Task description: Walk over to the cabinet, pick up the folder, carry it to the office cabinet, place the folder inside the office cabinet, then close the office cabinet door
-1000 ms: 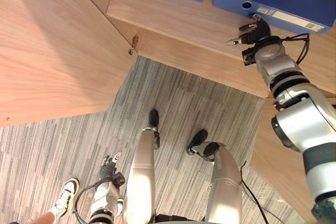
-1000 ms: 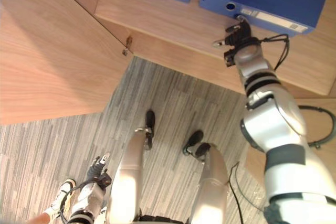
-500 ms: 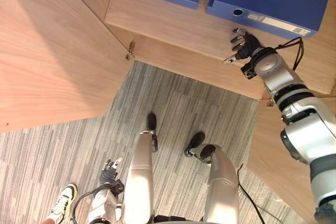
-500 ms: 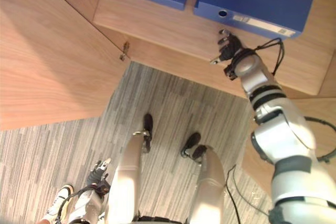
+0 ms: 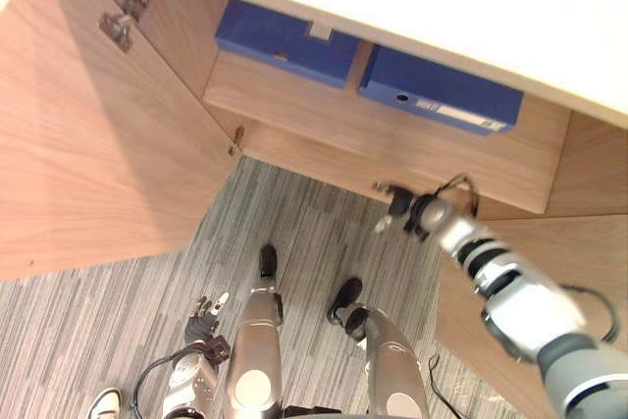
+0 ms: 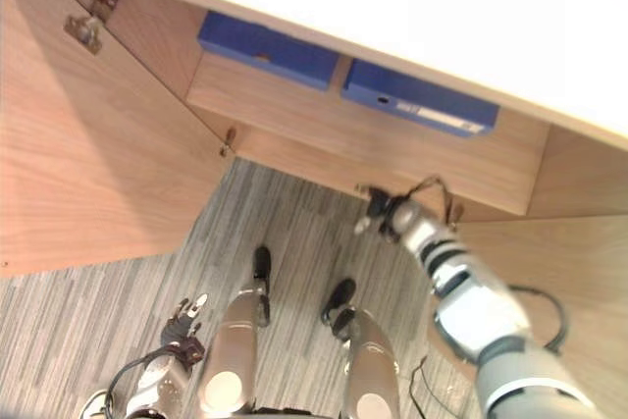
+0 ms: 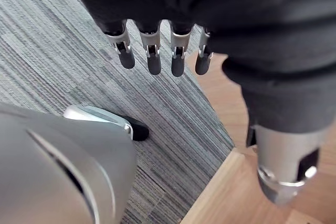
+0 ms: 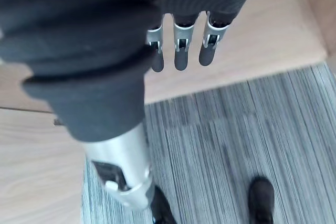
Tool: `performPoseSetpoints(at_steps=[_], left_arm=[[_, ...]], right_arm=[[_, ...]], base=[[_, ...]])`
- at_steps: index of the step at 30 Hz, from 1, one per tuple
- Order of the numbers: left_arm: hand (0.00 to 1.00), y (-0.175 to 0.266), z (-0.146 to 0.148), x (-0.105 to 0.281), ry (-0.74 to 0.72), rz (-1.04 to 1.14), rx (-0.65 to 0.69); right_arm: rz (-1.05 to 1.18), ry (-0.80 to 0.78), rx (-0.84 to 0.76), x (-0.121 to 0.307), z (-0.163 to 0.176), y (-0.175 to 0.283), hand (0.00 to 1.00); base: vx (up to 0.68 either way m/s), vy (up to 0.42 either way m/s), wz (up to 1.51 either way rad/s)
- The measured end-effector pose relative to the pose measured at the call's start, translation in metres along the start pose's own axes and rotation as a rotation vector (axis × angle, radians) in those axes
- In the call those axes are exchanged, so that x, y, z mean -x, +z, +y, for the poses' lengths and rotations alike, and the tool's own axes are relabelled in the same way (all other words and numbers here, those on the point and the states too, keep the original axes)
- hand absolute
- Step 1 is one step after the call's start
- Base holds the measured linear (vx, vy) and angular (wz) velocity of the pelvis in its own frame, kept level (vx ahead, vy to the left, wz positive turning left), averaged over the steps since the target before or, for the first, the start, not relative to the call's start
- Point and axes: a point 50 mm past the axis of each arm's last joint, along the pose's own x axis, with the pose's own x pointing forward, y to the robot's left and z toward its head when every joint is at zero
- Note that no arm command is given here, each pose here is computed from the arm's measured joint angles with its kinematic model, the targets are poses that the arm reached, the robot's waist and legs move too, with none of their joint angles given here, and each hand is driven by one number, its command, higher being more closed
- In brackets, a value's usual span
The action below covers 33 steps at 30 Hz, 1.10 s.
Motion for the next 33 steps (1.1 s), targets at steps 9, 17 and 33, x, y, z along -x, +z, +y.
performPoseSetpoints(at_steps=[9, 17, 33], left_arm=[[0.0, -0.041, -0.003, 0.005, 0.112, 0.169, -0.069], [0.0, -0.065, -0.001, 0.013, 0.123, 0.27, -0.196], [0.0, -0.102, -0.001, 0.035, 0.066, 0.409, -0.188]], right_arm=[[0.374, -0.084, -0.994, 0.031, 0.165, -0.093, 0.0], [0.808, -0.381, -1.607, 0.125, 0.244, -0.19, 0.0], [0.861, -0.692, -1.986, 0.149, 0.257, -0.204, 0.0]], base=[[-0.01, 0.12, -0.85], [0.04, 0.236, -0.74], [-0.01, -0.081, -0.79]])
